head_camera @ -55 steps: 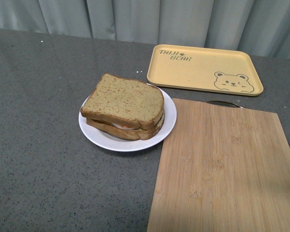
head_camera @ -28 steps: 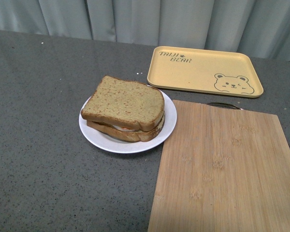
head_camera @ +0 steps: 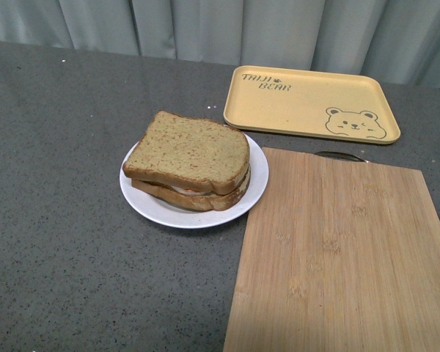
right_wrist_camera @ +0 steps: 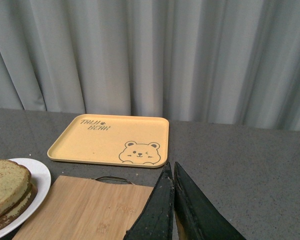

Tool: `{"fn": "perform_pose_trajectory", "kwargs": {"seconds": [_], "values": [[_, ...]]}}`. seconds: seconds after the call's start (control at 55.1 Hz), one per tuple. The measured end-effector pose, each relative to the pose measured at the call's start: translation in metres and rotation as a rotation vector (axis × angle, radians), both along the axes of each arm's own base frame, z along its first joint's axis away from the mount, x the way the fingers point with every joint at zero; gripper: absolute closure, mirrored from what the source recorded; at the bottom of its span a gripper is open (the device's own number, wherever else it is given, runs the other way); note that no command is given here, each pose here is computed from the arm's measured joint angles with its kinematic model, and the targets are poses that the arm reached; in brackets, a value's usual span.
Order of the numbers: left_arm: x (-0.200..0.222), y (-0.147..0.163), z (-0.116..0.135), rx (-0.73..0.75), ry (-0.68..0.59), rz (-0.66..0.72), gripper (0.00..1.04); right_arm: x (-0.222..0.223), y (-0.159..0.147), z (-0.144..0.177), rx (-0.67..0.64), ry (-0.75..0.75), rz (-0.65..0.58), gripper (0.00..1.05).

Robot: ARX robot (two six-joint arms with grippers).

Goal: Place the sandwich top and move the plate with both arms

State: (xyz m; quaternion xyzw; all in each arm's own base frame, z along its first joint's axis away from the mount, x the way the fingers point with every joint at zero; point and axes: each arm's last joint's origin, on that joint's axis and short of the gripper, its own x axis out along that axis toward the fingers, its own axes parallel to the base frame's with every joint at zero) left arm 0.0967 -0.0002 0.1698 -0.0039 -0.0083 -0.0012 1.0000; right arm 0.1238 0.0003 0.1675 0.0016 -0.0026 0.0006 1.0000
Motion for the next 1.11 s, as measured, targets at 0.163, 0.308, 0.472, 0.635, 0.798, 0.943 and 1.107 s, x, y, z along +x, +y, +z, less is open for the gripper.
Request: {"fn": "perform_pose_trajectory", "kwargs": {"seconds": [0.163, 0.308, 0.472, 0.635, 0.798, 0.943, 1.107], "values": [[0.0, 0.0, 0.0, 0.0, 0.0, 0.0, 0.07, -0.004, 0.0, 0.0, 0.0, 0.0, 0.0, 1.04], [0.0, 0.0, 0.0, 0.0, 0.0, 0.0, 0.07, -0.008, 0.0, 0.001, 0.0, -0.002, 0.0, 1.04], [0.0, 0.0, 0.0, 0.0, 0.0, 0.0, 0.07, -0.011, 0.0, 0.001, 0.0, -0.003, 0.0, 1.04], [0.0, 0.0, 0.0, 0.0, 0.0, 0.0, 0.07, -0.014, 0.0, 0.0, 0.0, -0.003, 0.001, 1.04], [0.0, 0.0, 0.0, 0.0, 0.0, 0.0, 0.07, -0.02, 0.0, -0.003, 0.0, 0.021, 0.001, 1.04], [0.0, 0.0, 0.0, 0.0, 0.0, 0.0, 0.07, -0.026, 0.0, -0.003, 0.0, 0.003, 0.003, 1.04], [0.0, 0.0, 0.0, 0.0, 0.0, 0.0, 0.07, -0.026, 0.0, -0.003, -0.002, 0.003, 0.003, 0.79]]}}
